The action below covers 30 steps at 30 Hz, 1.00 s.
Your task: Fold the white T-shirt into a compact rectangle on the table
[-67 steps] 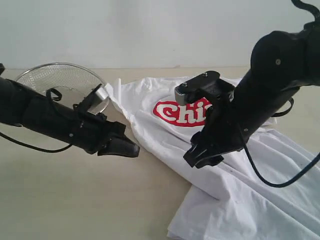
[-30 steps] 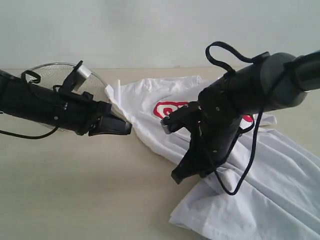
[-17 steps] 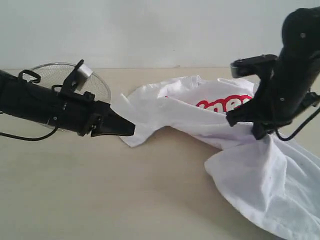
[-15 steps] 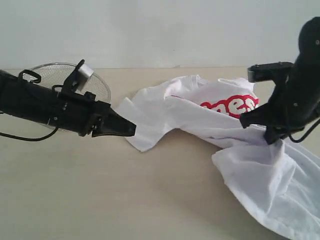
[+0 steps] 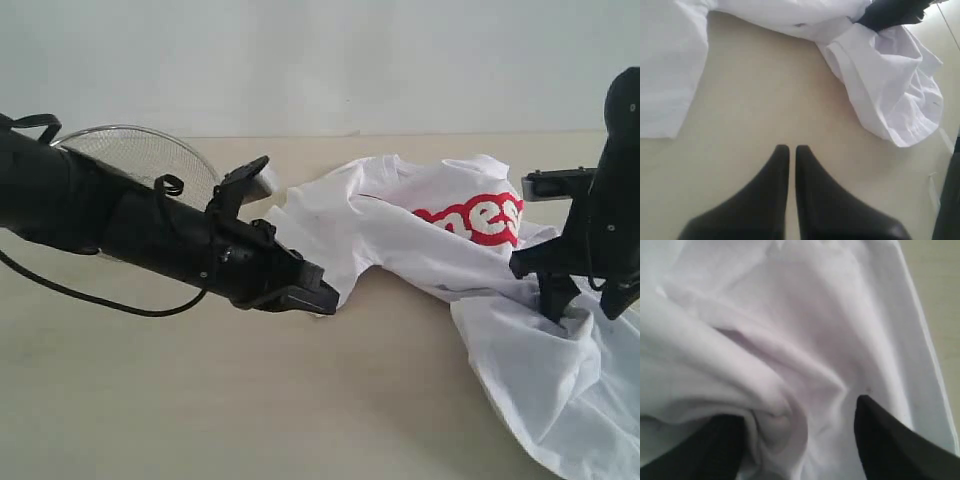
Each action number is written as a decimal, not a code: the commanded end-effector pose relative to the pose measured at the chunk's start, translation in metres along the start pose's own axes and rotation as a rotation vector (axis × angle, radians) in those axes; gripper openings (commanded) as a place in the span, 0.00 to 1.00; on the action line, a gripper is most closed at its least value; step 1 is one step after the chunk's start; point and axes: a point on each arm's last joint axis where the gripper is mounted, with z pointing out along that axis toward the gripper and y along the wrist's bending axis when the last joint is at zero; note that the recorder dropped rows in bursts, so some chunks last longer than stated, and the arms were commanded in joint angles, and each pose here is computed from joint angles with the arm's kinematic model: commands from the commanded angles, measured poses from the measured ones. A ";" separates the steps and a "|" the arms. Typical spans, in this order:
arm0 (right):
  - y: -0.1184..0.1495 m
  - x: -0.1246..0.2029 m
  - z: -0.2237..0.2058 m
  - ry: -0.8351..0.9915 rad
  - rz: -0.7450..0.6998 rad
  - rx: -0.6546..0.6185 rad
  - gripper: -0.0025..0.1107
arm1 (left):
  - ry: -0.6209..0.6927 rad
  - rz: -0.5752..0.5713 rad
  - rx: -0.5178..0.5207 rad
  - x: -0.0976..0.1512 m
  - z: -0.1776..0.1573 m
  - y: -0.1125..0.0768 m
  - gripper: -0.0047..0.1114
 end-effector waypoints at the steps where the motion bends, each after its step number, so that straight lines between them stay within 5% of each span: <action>1: 0.000 0.001 -0.023 0.120 -0.001 -0.033 0.48 | 0.003 -0.057 0.012 -0.004 0.011 0.004 0.08; 8: 0.022 0.001 -0.064 -0.015 -0.084 -0.266 0.48 | 0.031 -0.080 0.017 -0.004 0.025 0.015 0.08; 14: 0.062 0.009 -0.078 -0.038 -0.199 -0.255 0.48 | 0.019 -0.093 -0.049 -0.003 0.025 0.027 0.08; 20: 0.111 0.017 -0.073 -0.070 -0.289 -0.002 0.48 | 0.009 -0.126 -0.006 -0.006 0.010 0.041 0.08; 25: 0.124 0.019 -0.069 -0.088 -0.298 0.188 0.63 | -0.003 -0.149 0.019 -0.007 0.001 0.048 0.08; 30: 0.129 0.012 -0.042 -0.025 -0.272 0.218 0.63 | -0.002 -0.148 0.020 -0.007 0.001 0.048 0.08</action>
